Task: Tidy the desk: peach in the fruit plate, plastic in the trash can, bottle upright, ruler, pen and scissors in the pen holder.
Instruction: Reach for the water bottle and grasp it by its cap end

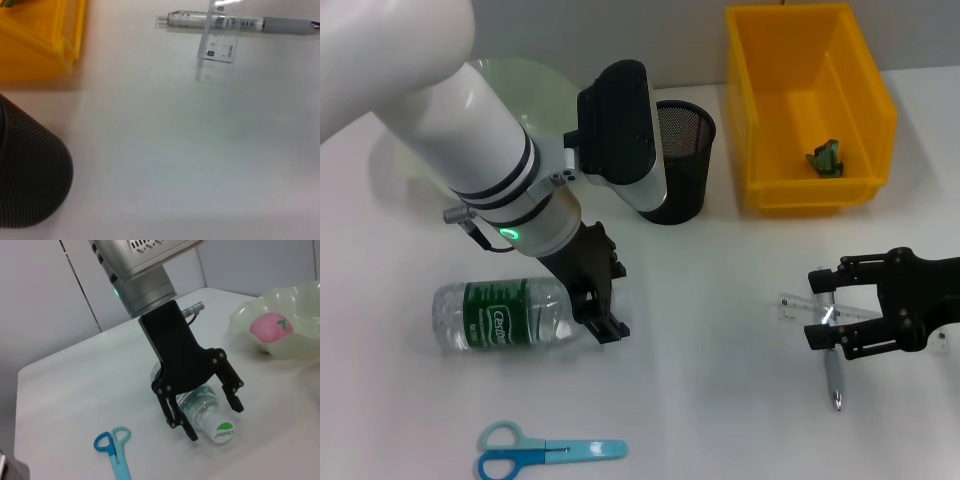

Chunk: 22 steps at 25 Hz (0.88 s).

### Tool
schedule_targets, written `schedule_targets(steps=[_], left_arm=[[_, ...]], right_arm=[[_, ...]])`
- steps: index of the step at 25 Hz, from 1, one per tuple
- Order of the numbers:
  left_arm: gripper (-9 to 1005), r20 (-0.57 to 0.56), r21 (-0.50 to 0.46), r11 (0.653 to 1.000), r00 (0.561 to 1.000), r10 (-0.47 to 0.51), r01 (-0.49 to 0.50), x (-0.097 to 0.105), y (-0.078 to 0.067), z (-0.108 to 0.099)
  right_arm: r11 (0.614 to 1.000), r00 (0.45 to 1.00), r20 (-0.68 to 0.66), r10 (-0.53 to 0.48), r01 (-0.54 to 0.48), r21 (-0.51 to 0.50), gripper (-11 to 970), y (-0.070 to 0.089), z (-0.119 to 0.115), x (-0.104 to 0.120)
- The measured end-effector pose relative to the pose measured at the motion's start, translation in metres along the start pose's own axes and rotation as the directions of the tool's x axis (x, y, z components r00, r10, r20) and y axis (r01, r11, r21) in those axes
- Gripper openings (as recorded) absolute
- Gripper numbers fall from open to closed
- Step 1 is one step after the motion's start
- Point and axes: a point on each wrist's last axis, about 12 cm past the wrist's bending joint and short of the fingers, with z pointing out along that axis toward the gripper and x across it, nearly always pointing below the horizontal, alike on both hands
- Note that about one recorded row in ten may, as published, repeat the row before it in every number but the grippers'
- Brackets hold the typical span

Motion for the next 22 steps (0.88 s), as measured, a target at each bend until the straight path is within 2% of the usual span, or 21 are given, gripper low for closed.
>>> schedule_targets(steps=[2,9,22], left_arm=[[819,0.003,0.003,1.0,1.0,0.001,-0.001,0.0004,-0.0005,0.0006],[651,-0.006,0.003,1.0,1.0,0.002,-0.002,0.003,-0.0012,0.0056],[641,-0.011,-0.007,1.0,1.0,0.001,-0.001,0.0053,-0.0011,0.0096]], right_arm=[[1.0,1.0,-0.007,0.003,-0.003,-0.003,795,0.0003,0.0006,0.0011],[1.0,1.0,-0.021,0.004,-0.004,-0.009,795,0.0003,0.0024,0.0017],[1.0,1.0,-0.021,0.003,-0.003,-0.009,796,0.0002,0.0025,0.0014]])
